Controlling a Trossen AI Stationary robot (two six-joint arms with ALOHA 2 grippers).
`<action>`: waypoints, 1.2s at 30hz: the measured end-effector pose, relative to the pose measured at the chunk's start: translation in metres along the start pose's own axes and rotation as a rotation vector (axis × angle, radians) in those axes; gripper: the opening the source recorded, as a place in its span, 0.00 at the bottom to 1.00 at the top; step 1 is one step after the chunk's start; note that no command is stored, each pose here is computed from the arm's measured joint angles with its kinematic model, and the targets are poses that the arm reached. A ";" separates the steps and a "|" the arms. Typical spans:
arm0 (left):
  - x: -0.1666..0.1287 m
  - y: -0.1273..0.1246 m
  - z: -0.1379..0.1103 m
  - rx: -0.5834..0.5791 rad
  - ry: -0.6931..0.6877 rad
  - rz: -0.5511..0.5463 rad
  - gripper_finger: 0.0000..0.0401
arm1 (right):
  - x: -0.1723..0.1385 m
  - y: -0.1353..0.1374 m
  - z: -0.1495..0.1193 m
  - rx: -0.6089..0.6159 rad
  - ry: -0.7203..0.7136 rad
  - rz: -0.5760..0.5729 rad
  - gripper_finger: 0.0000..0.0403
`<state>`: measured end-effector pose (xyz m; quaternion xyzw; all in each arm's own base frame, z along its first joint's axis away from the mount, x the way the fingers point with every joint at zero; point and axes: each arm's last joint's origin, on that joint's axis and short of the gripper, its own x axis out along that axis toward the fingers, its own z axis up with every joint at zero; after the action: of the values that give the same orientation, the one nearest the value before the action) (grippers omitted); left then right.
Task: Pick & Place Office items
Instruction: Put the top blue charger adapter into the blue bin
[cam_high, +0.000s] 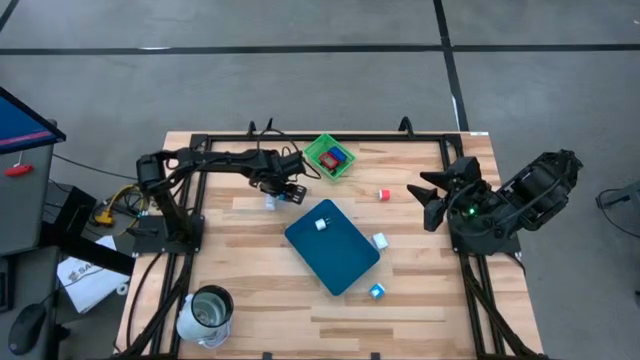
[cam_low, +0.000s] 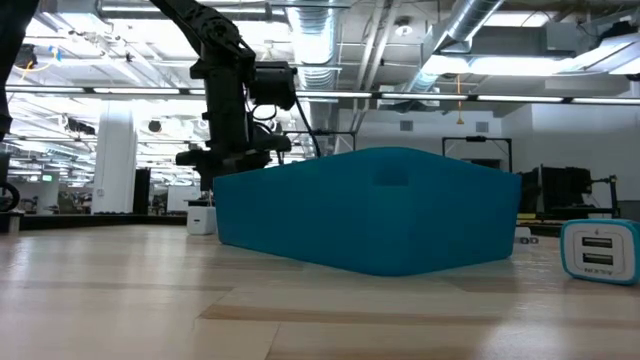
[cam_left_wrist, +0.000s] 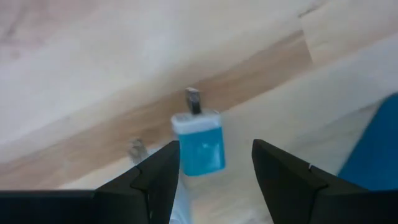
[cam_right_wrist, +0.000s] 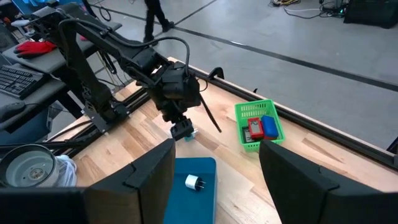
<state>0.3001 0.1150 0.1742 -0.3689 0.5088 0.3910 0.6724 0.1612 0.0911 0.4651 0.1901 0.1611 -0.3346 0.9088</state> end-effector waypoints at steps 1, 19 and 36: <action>0.000 0.001 0.001 0.004 -0.002 0.000 0.49 | 0.000 0.000 0.000 0.000 0.000 0.000 0.56; 0.025 -0.001 -0.002 0.042 0.061 0.050 0.49 | 0.000 0.000 0.000 0.000 -0.004 -0.001 0.56; 0.019 -0.012 0.012 0.127 0.008 -0.123 0.31 | 0.000 0.000 0.000 0.004 -0.007 -0.001 0.56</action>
<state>0.3188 0.1233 0.1595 -0.3574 0.5116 0.3146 0.7152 0.1610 0.0909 0.4654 0.1910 0.1574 -0.3360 0.9087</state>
